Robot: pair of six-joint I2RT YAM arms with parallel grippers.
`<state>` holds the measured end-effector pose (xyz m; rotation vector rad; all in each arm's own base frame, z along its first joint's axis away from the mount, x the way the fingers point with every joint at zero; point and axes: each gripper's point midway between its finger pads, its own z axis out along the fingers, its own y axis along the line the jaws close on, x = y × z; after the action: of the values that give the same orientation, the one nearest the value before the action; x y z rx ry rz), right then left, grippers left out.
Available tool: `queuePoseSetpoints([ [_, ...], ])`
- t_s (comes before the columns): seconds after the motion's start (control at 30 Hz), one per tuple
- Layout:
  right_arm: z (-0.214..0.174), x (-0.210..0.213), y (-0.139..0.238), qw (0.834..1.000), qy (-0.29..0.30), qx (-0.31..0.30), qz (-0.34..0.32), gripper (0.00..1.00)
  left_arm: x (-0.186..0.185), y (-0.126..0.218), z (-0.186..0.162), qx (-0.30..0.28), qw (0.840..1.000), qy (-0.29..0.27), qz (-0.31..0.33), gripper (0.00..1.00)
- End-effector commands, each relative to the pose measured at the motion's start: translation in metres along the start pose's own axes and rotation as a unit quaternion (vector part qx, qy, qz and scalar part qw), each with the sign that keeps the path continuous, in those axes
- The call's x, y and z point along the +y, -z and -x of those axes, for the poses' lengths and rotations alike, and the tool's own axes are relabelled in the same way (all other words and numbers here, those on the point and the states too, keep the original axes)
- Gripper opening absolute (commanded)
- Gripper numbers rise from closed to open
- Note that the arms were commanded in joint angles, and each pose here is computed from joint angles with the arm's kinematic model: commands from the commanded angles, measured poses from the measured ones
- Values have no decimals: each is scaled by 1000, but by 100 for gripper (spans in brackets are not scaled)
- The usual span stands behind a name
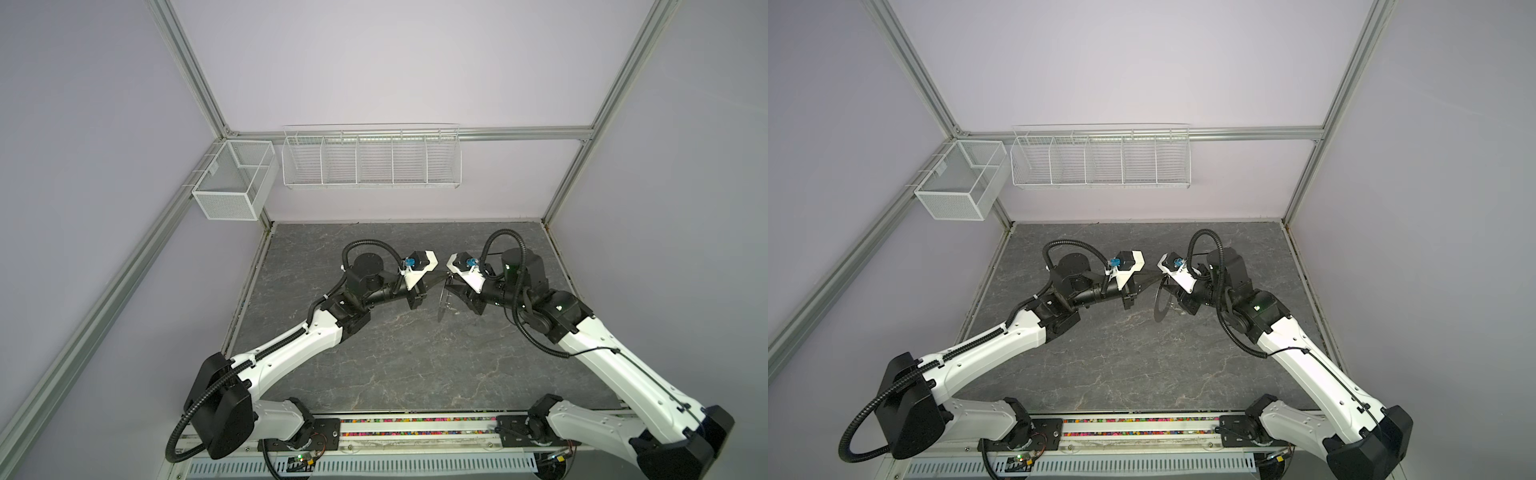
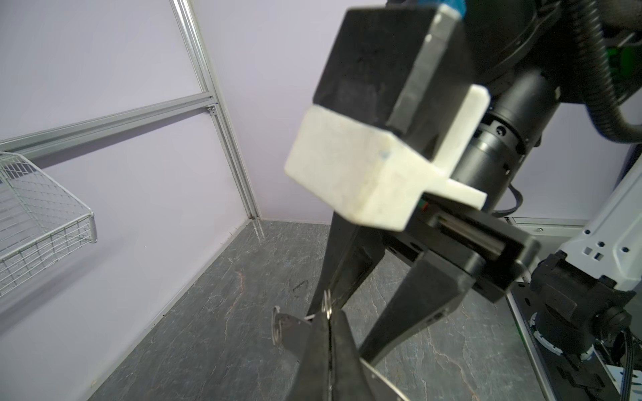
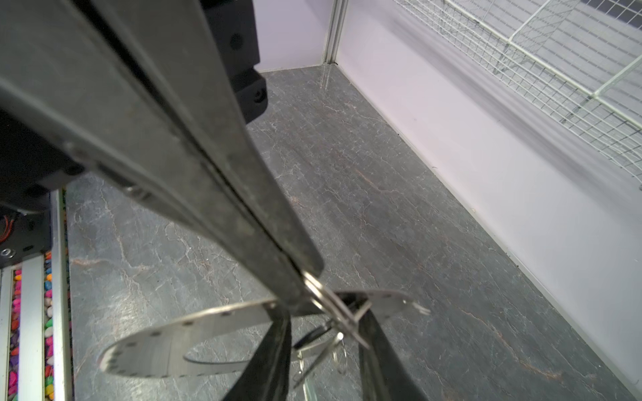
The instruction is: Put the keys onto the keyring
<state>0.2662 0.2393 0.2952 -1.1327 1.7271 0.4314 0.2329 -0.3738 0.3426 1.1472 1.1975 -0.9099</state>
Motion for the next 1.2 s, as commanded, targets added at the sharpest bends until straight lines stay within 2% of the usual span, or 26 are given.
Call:
queuePoseSetpoints([
  [0.0,14,-11,-3,999,-13,-29,-21,32,1,5,18,-31,999,-3,5,0],
  [0.33,13,-25,-3,998,-9,-25,-61,13,6,4,20,-37,999,3,17,0],
  [0.43,12,-27,0,997,-3,-26,-70,7,13,5,22,-46,998,7,38,0],
  [0.7,8,-31,1,995,15,-13,-99,7,27,-2,32,-92,994,14,64,0],
  [1.17,2,-22,-10,991,50,-2,-124,7,38,-7,33,-106,991,19,85,0],
])
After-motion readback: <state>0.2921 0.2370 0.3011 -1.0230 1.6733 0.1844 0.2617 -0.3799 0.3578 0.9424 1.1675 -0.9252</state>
